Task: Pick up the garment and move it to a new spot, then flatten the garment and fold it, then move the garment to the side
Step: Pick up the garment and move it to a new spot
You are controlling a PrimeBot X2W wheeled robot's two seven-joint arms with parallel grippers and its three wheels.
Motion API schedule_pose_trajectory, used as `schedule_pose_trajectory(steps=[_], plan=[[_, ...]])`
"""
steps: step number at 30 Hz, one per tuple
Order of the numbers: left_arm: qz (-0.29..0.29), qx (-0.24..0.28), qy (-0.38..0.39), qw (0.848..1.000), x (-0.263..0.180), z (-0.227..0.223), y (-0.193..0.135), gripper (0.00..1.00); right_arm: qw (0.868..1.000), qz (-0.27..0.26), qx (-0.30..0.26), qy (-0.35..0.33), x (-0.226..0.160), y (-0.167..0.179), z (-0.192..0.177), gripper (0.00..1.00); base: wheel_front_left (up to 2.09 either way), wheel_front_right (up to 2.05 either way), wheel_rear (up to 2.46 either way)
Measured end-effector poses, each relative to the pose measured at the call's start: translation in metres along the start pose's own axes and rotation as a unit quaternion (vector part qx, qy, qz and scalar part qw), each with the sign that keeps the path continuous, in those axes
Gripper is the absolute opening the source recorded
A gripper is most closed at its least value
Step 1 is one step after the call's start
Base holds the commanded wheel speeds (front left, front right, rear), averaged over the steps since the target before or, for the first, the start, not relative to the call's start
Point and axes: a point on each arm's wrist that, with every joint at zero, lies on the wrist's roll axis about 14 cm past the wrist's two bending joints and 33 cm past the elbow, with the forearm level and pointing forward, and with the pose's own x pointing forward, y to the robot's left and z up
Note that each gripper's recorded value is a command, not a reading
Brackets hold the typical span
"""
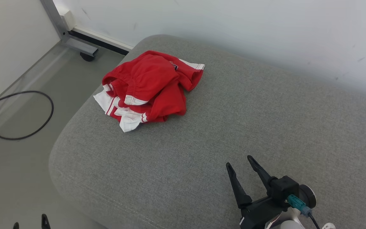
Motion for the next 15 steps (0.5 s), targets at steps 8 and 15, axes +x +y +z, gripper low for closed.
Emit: schedule_pose_trajectory(steps=[8, 15], plan=[[-0.009, 0.003, 0.008, 1.0, 0.001, -0.004, -0.006, 1.0, 1.0, -0.012, 0.006, 0.004, -0.002, -0.011, -0.004, 1.0, 0.0, 0.0, 0.0], [-0.047, 0.006, 0.0, 0.999, 0.016, 0.003, -0.027, 1.0, 0.999, -0.041, 0.003, 0.011, -0.014, -0.03, -0.01, 1.0, 0.0, 0.0, 0.0]])
